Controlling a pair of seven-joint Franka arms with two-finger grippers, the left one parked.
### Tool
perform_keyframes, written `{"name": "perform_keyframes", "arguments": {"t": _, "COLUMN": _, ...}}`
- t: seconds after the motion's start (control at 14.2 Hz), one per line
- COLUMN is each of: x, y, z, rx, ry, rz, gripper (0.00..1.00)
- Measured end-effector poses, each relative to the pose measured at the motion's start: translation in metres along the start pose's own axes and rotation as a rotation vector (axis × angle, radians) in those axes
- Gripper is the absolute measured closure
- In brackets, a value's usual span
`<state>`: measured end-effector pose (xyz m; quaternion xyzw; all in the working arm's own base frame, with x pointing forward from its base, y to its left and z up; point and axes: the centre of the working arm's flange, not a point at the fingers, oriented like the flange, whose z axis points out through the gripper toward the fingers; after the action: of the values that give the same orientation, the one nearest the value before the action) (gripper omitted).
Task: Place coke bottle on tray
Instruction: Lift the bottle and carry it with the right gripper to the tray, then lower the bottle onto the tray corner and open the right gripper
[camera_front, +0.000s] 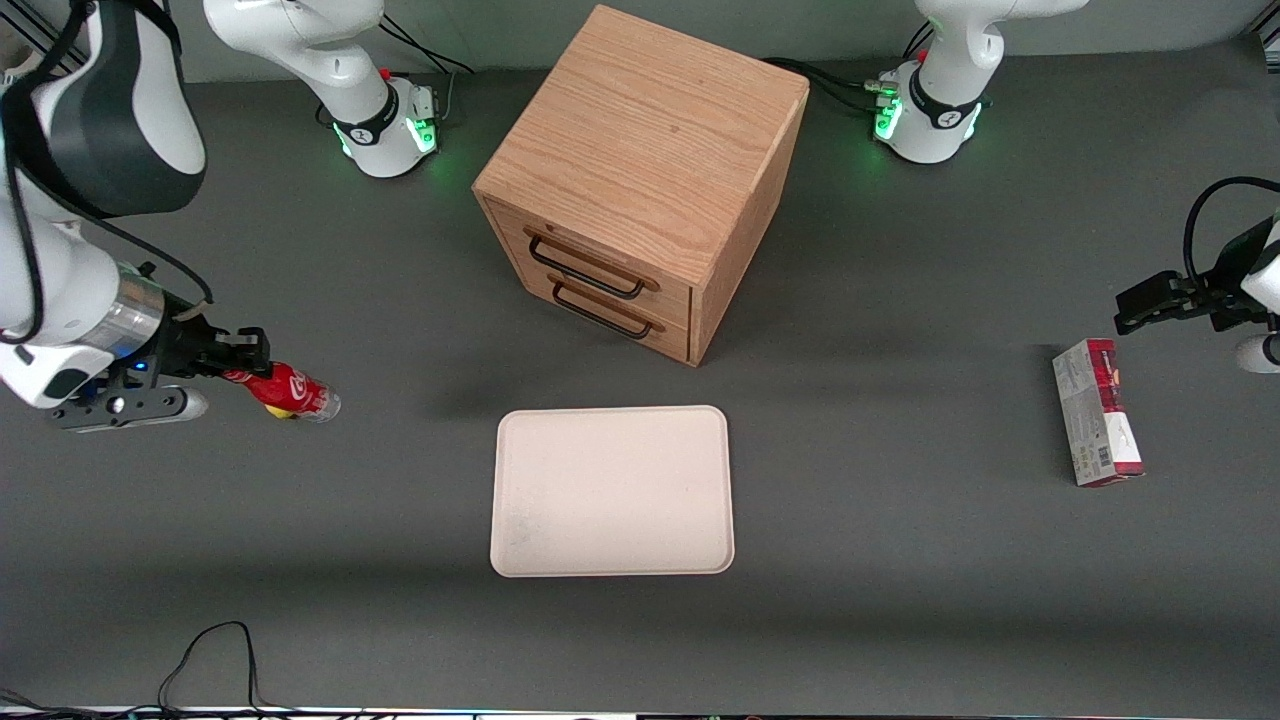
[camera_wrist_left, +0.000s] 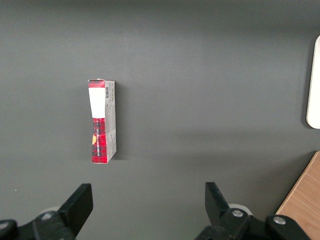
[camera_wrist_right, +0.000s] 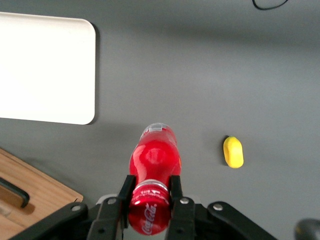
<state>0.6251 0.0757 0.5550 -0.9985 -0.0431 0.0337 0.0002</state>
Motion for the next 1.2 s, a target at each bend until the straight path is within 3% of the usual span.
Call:
{"name": "perform_keyframes", "arguments": {"t": 0.28, "x": 0.046, "y": -0.043, "z": -0.010, "rx": 0.015, "ry": 0.046, "rz": -0.052, "gripper": 0.67}}
{"name": "perform_keyframes", "arguments": {"t": 0.64, "x": 0.111, "y": -0.146, "z": 0.054, "rx": 0.142, "ry": 0.162, "rz": -0.058, "gripper": 0.67}}
{"name": "perform_keyframes", "arguments": {"t": 0.78, "x": 0.121, "y": -0.178, "z": 0.084, "rx": 0.164, "ry": 0.177, "rz": -0.092, "gripper": 0.67}}
{"name": "perform_keyframes", "arguments": {"t": 0.92, "x": 0.125, "y": -0.200, "z": 0.107, "rx": 0.139, "ry": 0.189, "rz": -0.129, "gripper": 0.67}}
{"name": "perform_keyframes", "arguments": {"t": 1.2, "x": 0.133, "y": -0.235, "z": 0.161, "rx": 0.031, "ry": 0.226, "rz": -0.210, "gripper": 0.67}}
